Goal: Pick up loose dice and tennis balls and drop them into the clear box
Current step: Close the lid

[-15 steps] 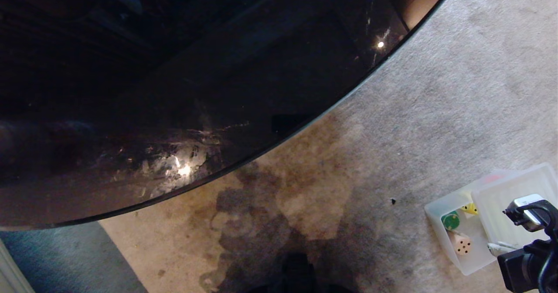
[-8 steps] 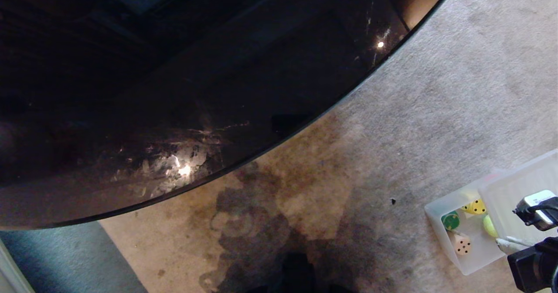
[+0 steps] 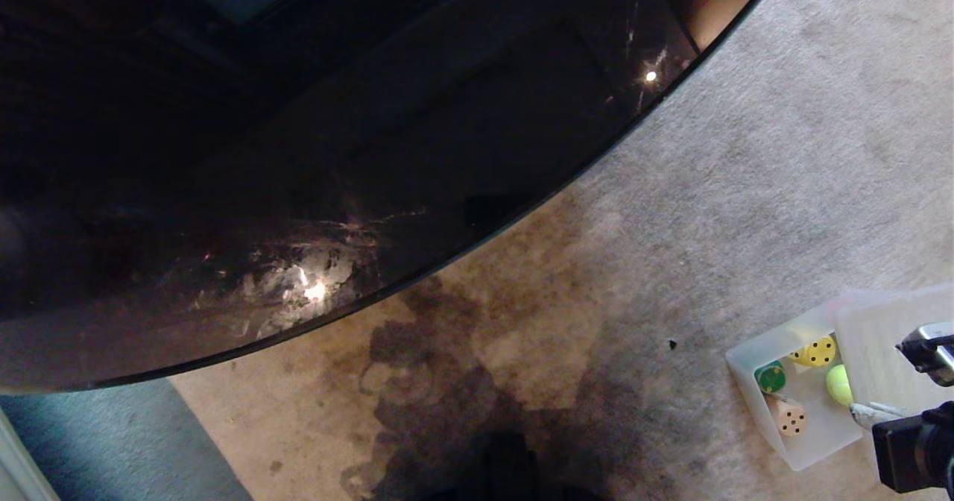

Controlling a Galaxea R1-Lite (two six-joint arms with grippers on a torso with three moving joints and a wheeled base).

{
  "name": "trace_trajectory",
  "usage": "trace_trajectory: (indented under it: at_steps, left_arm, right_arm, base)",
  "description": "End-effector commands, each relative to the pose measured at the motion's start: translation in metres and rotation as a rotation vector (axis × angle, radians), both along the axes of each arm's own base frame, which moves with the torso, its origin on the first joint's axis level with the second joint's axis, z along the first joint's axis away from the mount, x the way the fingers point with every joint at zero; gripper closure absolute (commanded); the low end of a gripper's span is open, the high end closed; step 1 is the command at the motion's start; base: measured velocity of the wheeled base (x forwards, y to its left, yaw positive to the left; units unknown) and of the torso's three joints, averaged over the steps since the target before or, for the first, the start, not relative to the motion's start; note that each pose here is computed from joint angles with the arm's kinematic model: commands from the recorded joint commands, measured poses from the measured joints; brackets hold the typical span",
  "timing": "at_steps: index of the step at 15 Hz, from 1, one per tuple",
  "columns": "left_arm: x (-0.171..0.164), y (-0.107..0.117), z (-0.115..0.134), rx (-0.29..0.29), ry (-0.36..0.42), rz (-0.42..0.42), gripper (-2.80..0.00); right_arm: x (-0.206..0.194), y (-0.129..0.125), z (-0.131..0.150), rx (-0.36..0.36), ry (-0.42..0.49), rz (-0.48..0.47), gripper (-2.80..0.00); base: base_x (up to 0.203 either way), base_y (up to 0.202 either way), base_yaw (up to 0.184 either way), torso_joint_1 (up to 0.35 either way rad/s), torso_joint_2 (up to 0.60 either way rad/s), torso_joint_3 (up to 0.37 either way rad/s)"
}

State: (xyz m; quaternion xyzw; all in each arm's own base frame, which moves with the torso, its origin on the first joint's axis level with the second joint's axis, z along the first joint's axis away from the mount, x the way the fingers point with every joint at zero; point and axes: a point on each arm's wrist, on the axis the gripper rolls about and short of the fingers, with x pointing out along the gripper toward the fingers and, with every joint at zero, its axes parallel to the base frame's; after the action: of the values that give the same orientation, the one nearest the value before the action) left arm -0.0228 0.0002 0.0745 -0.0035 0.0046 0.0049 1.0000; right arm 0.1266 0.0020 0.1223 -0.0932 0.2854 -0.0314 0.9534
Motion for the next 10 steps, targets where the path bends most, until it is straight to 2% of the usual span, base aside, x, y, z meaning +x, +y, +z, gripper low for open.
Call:
trace_trajectory:
  at_steps: [1,10]
  left_arm:
    - [0.0000,0.0000,0.0000,0.001,0.000,0.001,0.00]
    - [0.0000,0.0000,0.0000,0.001,0.000,0.001,0.00]
  right_arm:
    - [0.0011,0.0002,-0.0009,0.009,0.005,-0.003,0.00]
    - [-0.0009,0.0001,-0.0038,0.016,0.019,-0.005,0.00]
  base:
    - [0.000,0.000,0.000,0.000,0.00,0.000]
    - [0.000,0.000,0.000,0.000,0.00,0.000]
